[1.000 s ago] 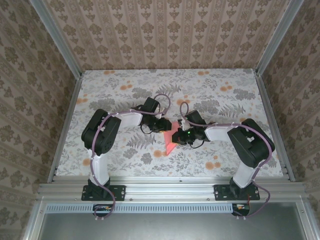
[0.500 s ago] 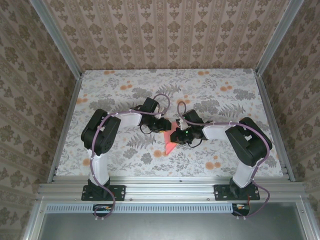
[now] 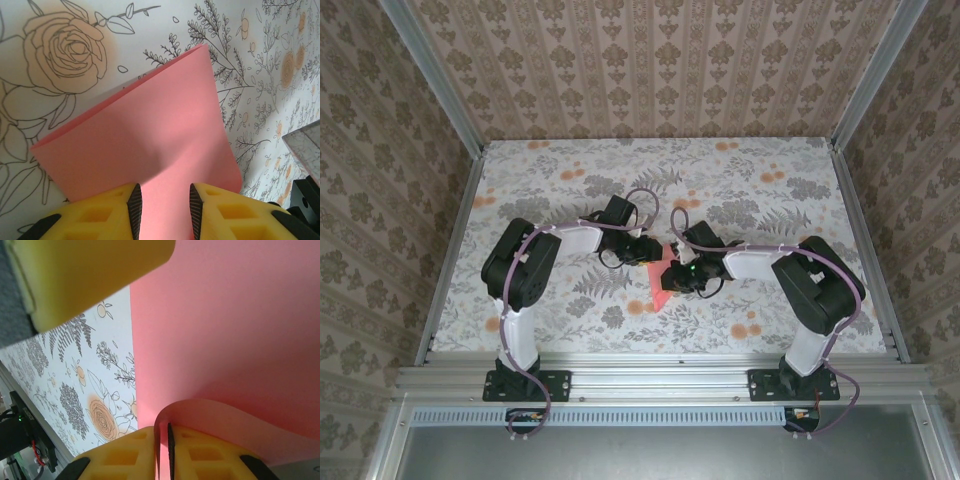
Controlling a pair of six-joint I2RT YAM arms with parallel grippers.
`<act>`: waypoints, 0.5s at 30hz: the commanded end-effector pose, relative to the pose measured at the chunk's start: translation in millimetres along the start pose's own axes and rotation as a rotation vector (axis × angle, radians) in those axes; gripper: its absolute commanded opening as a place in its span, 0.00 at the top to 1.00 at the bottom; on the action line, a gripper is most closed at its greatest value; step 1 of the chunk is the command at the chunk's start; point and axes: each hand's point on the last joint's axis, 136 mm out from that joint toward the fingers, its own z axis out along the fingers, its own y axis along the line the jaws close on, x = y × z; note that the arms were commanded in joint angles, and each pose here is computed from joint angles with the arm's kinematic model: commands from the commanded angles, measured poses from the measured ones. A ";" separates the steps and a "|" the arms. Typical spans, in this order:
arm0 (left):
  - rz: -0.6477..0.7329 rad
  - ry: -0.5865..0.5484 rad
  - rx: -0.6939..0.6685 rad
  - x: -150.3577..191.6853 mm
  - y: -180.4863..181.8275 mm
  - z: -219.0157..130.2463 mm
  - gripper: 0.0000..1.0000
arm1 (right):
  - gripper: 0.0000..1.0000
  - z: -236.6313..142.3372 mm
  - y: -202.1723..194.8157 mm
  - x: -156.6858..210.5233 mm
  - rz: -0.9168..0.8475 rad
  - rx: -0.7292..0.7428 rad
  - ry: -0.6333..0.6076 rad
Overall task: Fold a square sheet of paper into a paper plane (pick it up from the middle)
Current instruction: Third fold the triangle at the center of the table.
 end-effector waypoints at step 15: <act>-0.079 0.095 -0.120 38.3 46.8 17.5 0.65 | 0.76 -1.6 18.5 -11.8 -0.025 -0.020 -0.036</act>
